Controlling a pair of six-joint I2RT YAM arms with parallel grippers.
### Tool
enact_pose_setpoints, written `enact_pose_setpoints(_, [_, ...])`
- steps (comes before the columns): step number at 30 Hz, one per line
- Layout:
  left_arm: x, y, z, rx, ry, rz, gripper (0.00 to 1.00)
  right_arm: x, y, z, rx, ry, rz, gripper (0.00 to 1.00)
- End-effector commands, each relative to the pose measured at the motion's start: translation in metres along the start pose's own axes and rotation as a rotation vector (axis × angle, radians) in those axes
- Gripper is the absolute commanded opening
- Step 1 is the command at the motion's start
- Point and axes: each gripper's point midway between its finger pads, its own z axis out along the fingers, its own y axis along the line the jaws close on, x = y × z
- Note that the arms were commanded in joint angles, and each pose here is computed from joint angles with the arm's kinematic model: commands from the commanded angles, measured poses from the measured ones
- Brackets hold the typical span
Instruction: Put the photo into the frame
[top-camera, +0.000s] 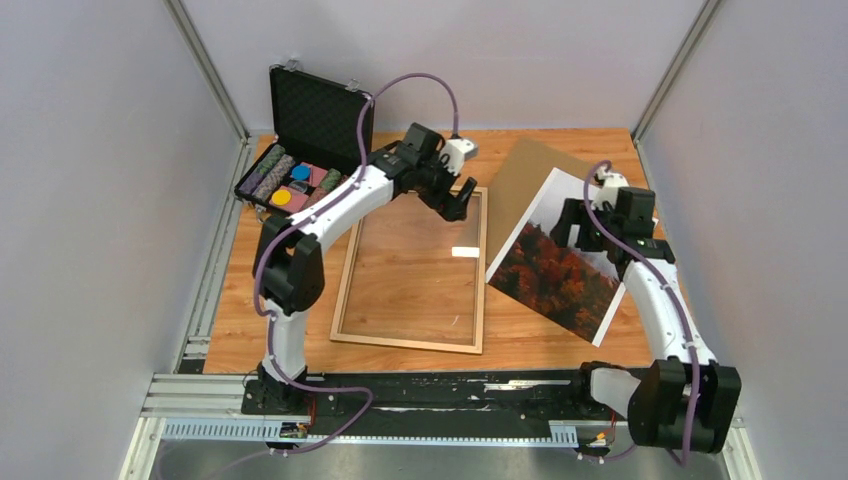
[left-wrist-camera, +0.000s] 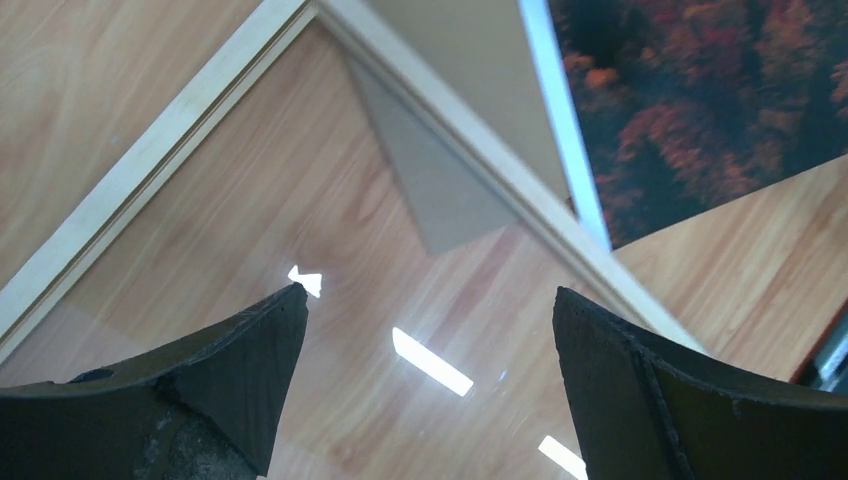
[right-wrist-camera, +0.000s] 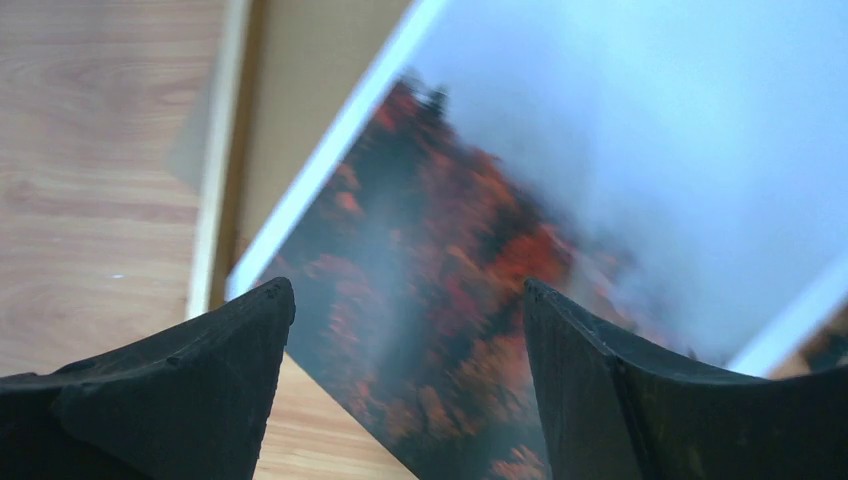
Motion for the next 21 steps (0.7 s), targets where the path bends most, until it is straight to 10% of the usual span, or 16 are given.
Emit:
enact_pose_setpoints(1, [-0.035,-0.044,0.020,0.117,-0.041,-0.014,1.00,0.020,-0.044,-0.024,0.098,0.001,0.048,0.82])
enact_pose_setpoints(21, [-0.037,-0.113,0.160,0.260,0.001,-0.094,1.00,0.086,-0.146,-0.039,0.212,0.169,0.335,0.79])
